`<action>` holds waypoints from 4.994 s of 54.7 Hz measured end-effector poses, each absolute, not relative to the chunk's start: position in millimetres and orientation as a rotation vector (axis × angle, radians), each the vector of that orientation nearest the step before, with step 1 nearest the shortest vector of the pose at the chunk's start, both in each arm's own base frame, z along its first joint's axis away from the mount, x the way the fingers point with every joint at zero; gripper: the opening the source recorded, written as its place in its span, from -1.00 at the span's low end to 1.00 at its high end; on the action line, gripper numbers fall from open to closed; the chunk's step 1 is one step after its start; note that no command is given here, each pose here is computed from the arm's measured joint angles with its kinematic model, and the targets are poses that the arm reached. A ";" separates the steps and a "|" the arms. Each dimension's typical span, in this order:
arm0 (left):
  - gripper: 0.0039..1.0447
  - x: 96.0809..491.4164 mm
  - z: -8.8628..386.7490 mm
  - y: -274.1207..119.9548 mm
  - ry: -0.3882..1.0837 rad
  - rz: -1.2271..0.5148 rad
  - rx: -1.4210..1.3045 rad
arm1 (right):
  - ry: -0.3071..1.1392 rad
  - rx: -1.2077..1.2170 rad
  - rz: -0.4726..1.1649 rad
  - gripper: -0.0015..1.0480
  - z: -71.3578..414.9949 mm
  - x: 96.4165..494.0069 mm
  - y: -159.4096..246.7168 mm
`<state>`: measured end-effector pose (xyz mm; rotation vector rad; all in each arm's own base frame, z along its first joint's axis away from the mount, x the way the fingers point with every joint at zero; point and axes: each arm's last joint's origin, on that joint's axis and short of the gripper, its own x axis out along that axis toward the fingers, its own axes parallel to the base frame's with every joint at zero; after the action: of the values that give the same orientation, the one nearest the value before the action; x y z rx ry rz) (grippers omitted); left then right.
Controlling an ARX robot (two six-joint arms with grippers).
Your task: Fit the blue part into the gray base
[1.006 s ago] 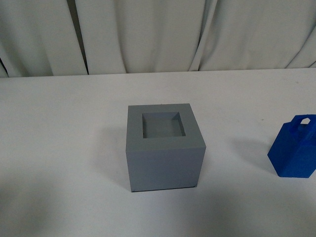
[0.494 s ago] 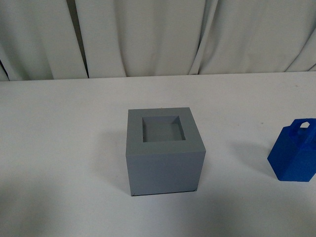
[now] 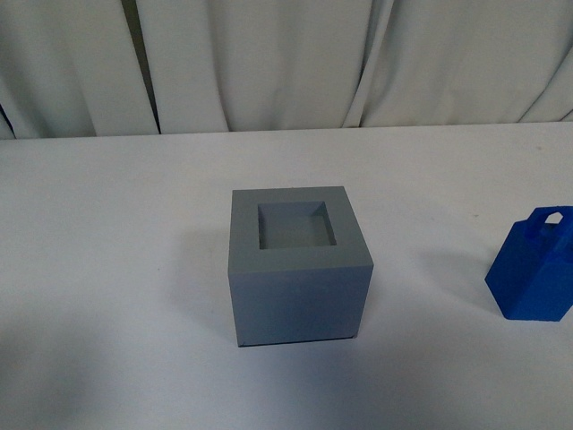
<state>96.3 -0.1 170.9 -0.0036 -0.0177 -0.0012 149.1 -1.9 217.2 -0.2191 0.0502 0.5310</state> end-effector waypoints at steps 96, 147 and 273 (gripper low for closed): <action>0.89 96.3 170.9 -0.1 -0.018 -0.001 -0.004 | 1.002 -1.079 1.206 0.86 223.7 359.5 35.7; 0.89 96.3 170.9 -0.1 -0.018 -0.001 -0.004 | 1.020 -1.145 1.198 0.30 204.3 366.2 47.6; 0.89 96.3 170.9 -0.1 -0.018 -0.001 -0.004 | 0.740 -1.157 1.321 -0.10 279.1 334.7 208.4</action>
<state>96.3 -0.1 170.9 -0.0036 -0.0177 -0.0012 334.7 208.4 279.1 -1.1571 0.7403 1.3213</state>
